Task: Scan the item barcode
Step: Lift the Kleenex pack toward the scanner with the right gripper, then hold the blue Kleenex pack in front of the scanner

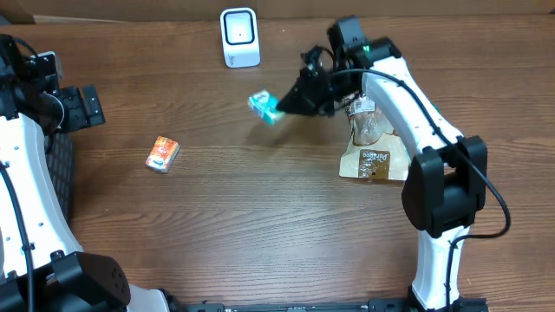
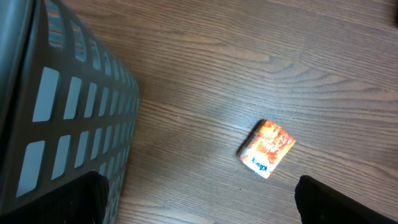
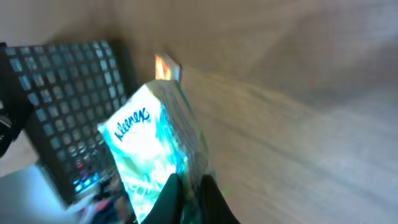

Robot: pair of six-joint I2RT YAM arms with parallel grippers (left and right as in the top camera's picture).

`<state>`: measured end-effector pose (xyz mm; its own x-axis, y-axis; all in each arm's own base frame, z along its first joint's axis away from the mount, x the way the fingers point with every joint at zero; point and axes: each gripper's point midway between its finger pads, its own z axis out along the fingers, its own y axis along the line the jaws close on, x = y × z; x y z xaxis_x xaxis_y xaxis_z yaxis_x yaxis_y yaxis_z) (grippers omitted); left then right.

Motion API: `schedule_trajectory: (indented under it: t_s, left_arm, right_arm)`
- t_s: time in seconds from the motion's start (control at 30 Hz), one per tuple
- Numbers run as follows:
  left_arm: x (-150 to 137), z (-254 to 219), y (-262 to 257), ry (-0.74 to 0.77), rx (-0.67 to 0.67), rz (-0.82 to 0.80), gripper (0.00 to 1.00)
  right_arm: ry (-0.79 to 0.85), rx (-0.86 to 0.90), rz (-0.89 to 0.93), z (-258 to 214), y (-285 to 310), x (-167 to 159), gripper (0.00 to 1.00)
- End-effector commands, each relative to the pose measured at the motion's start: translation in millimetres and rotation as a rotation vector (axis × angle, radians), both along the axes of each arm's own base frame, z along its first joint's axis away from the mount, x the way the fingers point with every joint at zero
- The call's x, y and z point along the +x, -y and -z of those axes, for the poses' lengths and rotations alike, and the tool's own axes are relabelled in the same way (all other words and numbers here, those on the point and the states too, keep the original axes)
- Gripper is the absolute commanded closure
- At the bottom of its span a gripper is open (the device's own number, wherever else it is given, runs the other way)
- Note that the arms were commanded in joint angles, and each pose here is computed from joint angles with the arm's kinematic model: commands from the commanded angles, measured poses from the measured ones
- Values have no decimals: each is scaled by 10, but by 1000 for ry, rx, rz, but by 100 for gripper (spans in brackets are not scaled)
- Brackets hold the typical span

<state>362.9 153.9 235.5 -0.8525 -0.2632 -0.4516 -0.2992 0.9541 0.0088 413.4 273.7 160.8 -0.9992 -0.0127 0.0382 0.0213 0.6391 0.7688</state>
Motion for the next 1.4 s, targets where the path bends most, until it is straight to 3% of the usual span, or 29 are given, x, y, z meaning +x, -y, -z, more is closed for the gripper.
schedule_trajectory:
  t_s: [0.0, 0.23, 0.43, 0.7, 0.83, 1.2, 1.37]
  left_arm:
    - [12, 0, 15, 0, 6, 15, 0]
    - [11, 0, 14, 0, 6, 15, 0]
    - [12, 0, 15, 0, 6, 15, 0]
    - [8, 0, 7, 0, 6, 13, 0]
    - [18, 0, 29, 0, 6, 19, 0]
    - [18, 0, 29, 0, 6, 19, 0]
    - [18, 0, 29, 0, 6, 19, 0]
  right_arm:
    - [308, -243, 77, -530, 98, 346, 96]
    - [900, -565, 249, -1315, 112, 1079, 96]
    - [1152, -706, 258, -1276, -115, 1504, 96]
    - [1347, -856, 161, -436, -409, 2101, 96]
    - [1497, -962, 51, -76, -668, 2215, 96]
    - [1543, -977, 35, -7, -793, 2205, 96]
    - [1524, -924, 60, -203, -868, 2101, 96]
